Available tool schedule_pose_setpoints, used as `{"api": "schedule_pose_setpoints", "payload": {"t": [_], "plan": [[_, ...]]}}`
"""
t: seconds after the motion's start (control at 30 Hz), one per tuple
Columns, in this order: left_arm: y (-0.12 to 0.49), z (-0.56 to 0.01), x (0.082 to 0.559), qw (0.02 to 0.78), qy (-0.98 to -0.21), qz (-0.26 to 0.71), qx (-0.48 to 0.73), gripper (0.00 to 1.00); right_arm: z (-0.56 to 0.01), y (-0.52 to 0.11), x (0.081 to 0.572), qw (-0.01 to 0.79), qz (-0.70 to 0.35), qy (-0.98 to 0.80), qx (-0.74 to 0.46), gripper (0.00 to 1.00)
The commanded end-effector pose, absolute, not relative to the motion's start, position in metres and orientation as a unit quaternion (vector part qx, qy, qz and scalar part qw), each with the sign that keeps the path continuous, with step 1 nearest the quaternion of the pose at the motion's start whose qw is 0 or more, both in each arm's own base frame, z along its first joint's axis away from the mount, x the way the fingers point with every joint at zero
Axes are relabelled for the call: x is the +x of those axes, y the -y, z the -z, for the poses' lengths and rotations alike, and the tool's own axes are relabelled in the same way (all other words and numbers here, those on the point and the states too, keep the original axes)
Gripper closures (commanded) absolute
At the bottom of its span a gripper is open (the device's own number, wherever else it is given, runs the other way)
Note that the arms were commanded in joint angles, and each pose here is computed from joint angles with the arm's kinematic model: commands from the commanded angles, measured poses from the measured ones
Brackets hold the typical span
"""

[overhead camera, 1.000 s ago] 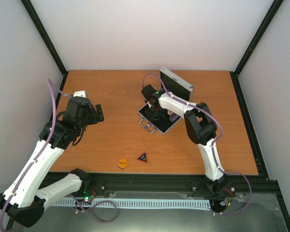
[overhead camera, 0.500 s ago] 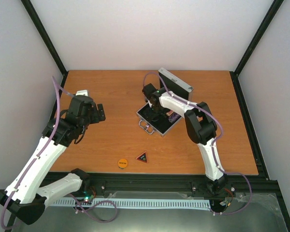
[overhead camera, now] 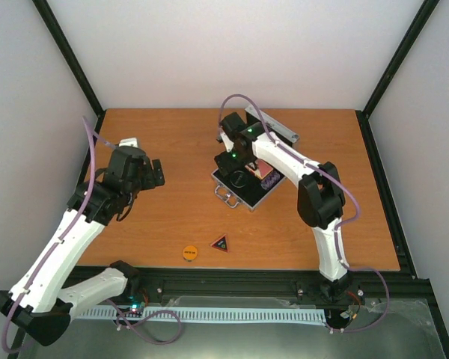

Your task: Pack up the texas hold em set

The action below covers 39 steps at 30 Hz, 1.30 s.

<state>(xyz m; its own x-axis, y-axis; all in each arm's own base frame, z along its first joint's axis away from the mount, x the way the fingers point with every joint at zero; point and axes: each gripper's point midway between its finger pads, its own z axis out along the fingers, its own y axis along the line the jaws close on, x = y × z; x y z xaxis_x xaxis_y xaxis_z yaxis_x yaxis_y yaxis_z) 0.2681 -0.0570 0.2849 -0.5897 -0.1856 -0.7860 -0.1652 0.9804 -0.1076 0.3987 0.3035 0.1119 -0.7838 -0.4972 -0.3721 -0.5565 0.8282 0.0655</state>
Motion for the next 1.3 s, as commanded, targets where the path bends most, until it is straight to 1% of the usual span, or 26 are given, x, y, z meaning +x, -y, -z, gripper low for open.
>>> {"api": "schedule_pose_setpoints", "payload": {"t": [0.0,0.23,0.5,0.8,0.9,1.1,1.27], "plan": [[0.06,-0.289,0.275,0.449,-0.888,0.018,-0.099,0.0,-0.102,-0.318,0.399,0.152,-0.114,-0.936,-0.297,0.11],[0.057,-0.288,0.274,0.448,-0.889,0.007,-0.098,0.0,-0.08,-0.325,0.404,0.134,-0.127,-0.937,-0.297,0.11],[0.058,-0.287,0.276,0.447,-0.889,0.005,-0.097,0.0,-0.056,-0.32,0.396,0.107,-0.121,-0.941,-0.297,0.11],[0.058,-0.286,0.276,0.446,-0.89,0.003,-0.096,0.0,-0.062,-0.317,0.375,0.089,-0.146,-0.942,-0.287,0.11],[0.059,-0.287,0.277,0.447,-0.889,0.007,-0.096,0.0,-0.068,-0.316,0.375,0.1,-0.143,-0.94,-0.294,0.11],[0.062,-0.287,0.279,0.447,-0.89,0.012,-0.094,0.0,-0.097,-0.323,0.395,0.142,-0.14,-0.931,-0.304,0.1],[0.062,-0.288,0.279,0.448,-0.889,0.015,-0.095,0.0,-0.103,-0.307,0.411,0.17,-0.087,-0.94,-0.283,0.08]]}}
